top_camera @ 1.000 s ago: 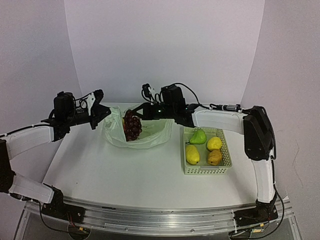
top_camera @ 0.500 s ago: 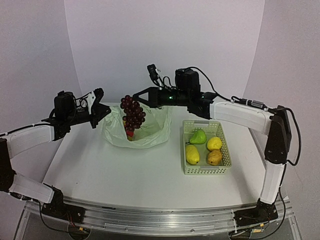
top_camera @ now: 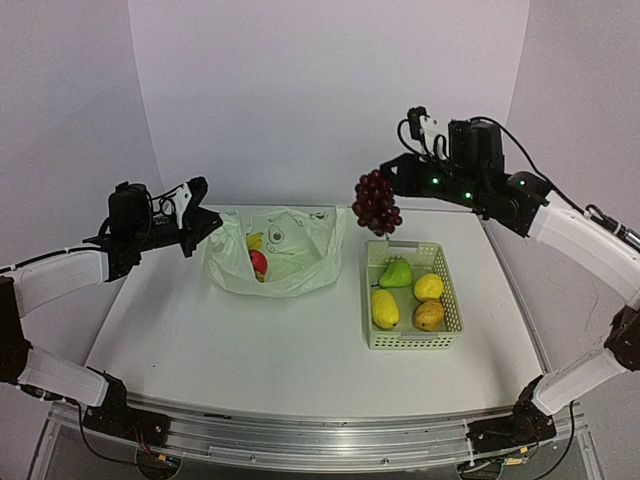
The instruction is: Untie the knot of the plastic bag and take out the fruit
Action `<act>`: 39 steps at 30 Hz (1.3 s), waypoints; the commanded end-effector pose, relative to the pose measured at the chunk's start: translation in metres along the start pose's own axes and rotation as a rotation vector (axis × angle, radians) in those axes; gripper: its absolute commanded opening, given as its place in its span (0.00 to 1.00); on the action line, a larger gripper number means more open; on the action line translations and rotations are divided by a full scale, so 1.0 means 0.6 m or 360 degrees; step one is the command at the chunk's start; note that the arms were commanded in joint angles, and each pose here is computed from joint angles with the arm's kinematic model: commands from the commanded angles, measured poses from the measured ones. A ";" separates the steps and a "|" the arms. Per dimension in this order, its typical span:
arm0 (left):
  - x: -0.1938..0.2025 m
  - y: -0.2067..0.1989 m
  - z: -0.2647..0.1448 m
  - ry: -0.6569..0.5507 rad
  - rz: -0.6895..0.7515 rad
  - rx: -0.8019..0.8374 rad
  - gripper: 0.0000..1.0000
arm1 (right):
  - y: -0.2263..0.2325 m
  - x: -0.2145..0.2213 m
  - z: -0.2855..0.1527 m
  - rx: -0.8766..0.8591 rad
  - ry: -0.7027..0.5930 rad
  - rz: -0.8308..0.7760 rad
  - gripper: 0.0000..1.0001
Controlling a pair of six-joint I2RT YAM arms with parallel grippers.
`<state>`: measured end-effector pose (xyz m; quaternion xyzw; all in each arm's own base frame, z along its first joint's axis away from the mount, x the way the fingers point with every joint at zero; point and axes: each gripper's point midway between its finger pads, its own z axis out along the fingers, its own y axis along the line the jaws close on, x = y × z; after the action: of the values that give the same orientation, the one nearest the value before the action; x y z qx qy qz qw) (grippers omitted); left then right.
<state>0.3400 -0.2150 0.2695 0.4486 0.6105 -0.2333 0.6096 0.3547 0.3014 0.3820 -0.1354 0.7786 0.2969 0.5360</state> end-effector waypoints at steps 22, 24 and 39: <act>-0.041 -0.003 -0.009 -0.0041 0.0105 0.0034 0.00 | -0.275 0.297 -0.040 0.1020 0.1072 0.0300 0.86; -0.035 -0.005 -0.012 -0.0016 0.0109 0.0033 0.00 | -0.256 0.263 -0.022 0.0953 0.1021 0.0180 0.87; -0.010 -0.072 -0.082 0.0235 0.0061 0.0126 0.00 | 0.257 0.214 0.173 -0.0939 0.0356 -0.0468 0.72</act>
<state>0.2944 -0.2023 0.2763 0.4920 0.6165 -0.2094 0.5780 0.3080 0.4433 0.2822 -0.3854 0.7728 0.2919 0.4112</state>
